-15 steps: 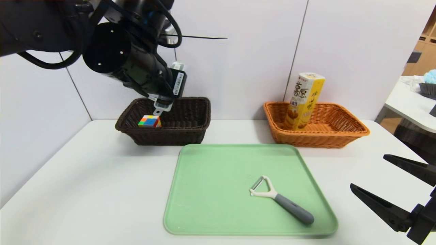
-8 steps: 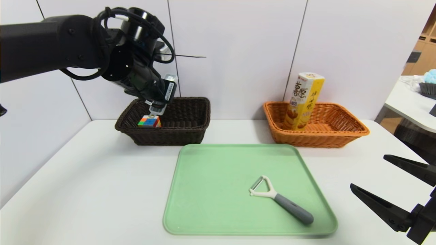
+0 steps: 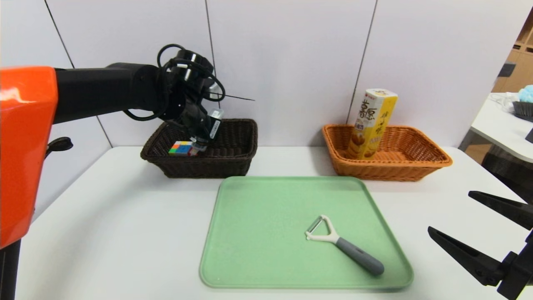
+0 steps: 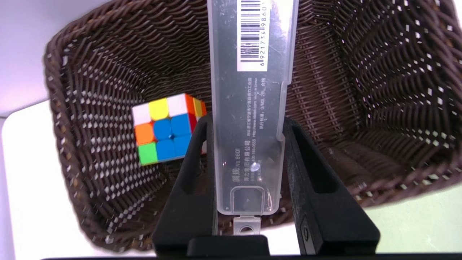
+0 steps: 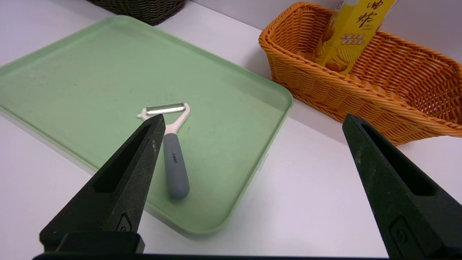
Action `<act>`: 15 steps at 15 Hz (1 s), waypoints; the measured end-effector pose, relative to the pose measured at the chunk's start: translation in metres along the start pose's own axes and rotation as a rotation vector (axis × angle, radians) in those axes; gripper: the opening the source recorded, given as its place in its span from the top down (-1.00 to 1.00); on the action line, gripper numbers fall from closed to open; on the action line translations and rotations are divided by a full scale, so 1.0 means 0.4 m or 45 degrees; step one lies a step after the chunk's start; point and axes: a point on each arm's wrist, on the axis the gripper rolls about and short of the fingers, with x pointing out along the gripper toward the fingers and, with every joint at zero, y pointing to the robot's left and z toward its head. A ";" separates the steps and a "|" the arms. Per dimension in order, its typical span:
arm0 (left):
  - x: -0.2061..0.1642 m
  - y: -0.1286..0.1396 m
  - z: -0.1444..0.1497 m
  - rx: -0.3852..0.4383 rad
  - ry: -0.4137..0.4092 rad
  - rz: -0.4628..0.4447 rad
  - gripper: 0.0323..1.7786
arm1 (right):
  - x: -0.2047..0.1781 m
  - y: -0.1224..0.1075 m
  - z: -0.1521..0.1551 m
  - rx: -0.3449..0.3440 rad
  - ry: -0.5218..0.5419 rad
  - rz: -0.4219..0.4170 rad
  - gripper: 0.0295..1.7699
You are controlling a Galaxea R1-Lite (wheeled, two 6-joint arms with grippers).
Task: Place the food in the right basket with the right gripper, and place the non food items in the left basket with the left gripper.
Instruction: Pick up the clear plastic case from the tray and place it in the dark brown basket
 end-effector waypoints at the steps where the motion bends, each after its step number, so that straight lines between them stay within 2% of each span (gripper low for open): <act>1: 0.015 -0.006 -0.005 0.009 0.013 -0.018 0.39 | 0.000 0.000 0.000 0.000 0.000 0.000 -0.91; 5: 0.048 -0.005 -0.018 0.088 0.038 -0.104 0.39 | -0.001 0.001 -0.005 0.002 0.009 0.003 -0.91; 9: 0.046 0.023 -0.021 0.277 0.034 -0.138 0.39 | -0.002 0.002 -0.010 0.002 0.017 0.003 -0.91; 11: 0.035 0.033 -0.021 0.376 0.017 -0.192 0.39 | -0.002 0.002 -0.010 0.003 0.016 0.003 -0.91; 15: 0.022 0.045 -0.021 0.524 -0.001 -0.228 0.39 | -0.002 0.003 -0.011 0.003 0.018 0.004 -0.91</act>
